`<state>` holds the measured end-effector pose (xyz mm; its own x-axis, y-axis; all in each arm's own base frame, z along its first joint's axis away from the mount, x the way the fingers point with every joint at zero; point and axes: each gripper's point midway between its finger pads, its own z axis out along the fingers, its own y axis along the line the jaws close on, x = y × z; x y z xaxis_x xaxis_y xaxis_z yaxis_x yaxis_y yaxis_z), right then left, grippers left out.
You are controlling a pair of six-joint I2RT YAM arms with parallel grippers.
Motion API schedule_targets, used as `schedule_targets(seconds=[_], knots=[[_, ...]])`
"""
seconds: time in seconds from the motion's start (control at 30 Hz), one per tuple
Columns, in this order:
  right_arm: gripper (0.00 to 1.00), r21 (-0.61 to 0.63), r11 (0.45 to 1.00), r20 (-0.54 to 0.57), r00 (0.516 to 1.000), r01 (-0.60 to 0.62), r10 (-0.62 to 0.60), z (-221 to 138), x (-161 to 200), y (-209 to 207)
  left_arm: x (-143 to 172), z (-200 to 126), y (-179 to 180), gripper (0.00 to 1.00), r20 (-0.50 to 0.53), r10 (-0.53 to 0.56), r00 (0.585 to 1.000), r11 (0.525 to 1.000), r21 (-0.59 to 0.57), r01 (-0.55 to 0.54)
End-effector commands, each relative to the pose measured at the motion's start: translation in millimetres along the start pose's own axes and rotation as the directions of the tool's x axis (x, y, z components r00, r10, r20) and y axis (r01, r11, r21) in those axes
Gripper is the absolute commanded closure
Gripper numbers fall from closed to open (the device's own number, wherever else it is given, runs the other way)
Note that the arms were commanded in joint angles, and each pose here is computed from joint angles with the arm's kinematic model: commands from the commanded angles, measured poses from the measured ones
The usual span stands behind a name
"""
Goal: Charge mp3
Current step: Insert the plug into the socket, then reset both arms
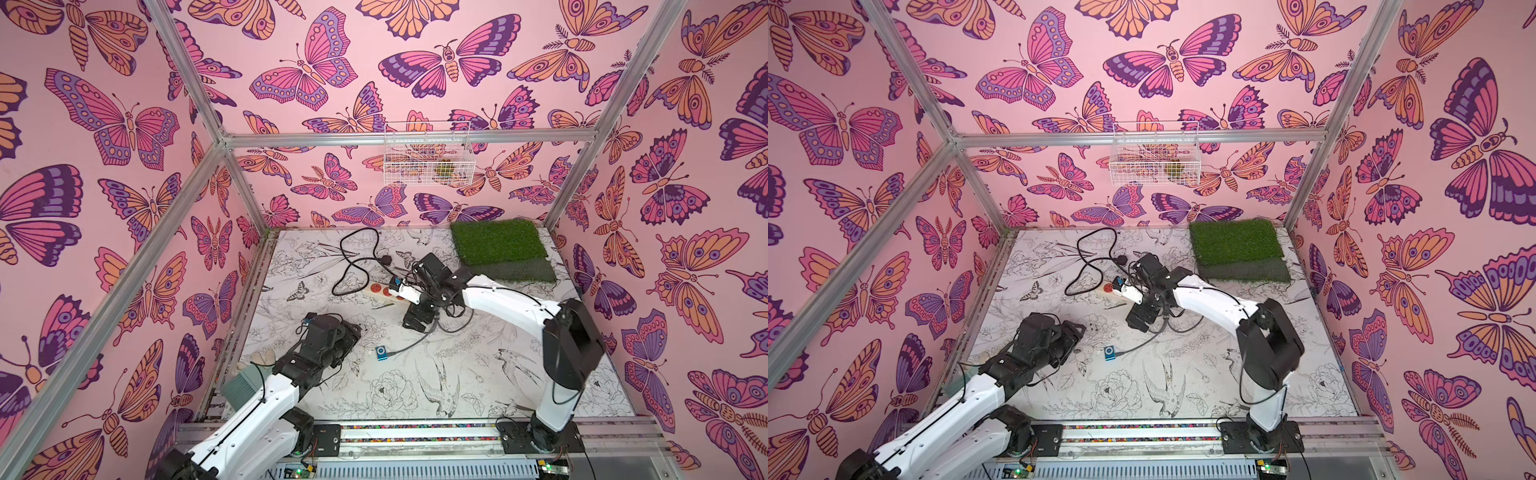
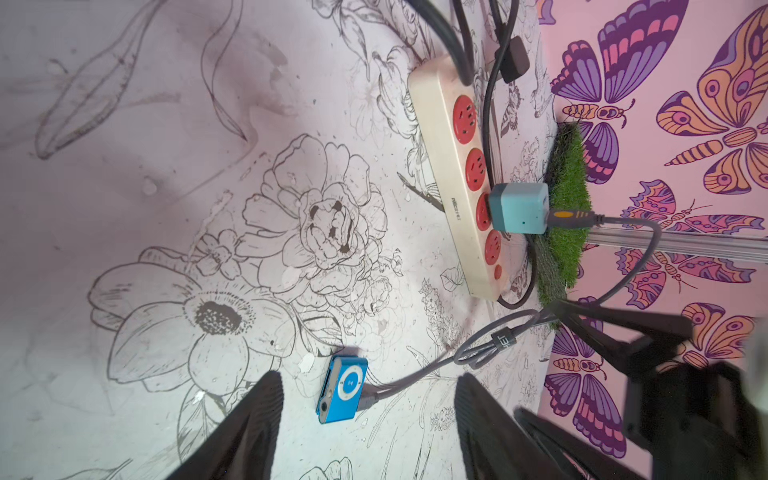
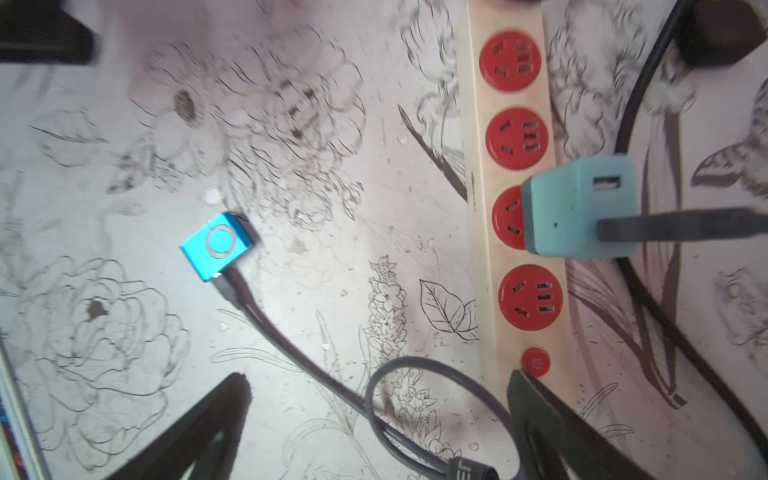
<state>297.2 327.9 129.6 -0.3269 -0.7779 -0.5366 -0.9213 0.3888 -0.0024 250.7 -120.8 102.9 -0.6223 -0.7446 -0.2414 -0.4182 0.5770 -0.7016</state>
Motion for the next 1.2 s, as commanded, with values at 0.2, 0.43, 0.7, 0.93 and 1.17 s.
schedule_targets(seconds=[0.2,0.43,0.7,0.93,1.17], knots=[[0.01,0.255,0.953,0.381,0.923,-0.165,0.058,-103,-35,-14,-38,-6,-22,0.12,0.052,0.113,0.992,0.992,-0.069,-0.109],[0.01,0.489,0.722,0.512,0.831,-0.49,0.218,-155,33,-81,-69,-11,-32,0.0,0.05,0.151,0.987,0.967,-0.214,-0.138],[0.01,0.63,0.304,0.644,0.7,-0.715,0.309,-215,147,-144,-128,-25,-39,0.0,0.28,0.391,0.877,0.893,-0.347,-0.288],[0.01,0.663,0.094,0.663,0.641,-0.743,0.387,-184,222,-182,-154,-19,-15,0.0,0.286,0.552,0.783,0.79,-0.482,-0.38],[0.01,0.64,0.182,0.695,0.664,-0.746,0.275,-160,217,-190,-171,-21,9,0.0,0.334,0.594,0.732,0.762,-0.527,-0.378]])
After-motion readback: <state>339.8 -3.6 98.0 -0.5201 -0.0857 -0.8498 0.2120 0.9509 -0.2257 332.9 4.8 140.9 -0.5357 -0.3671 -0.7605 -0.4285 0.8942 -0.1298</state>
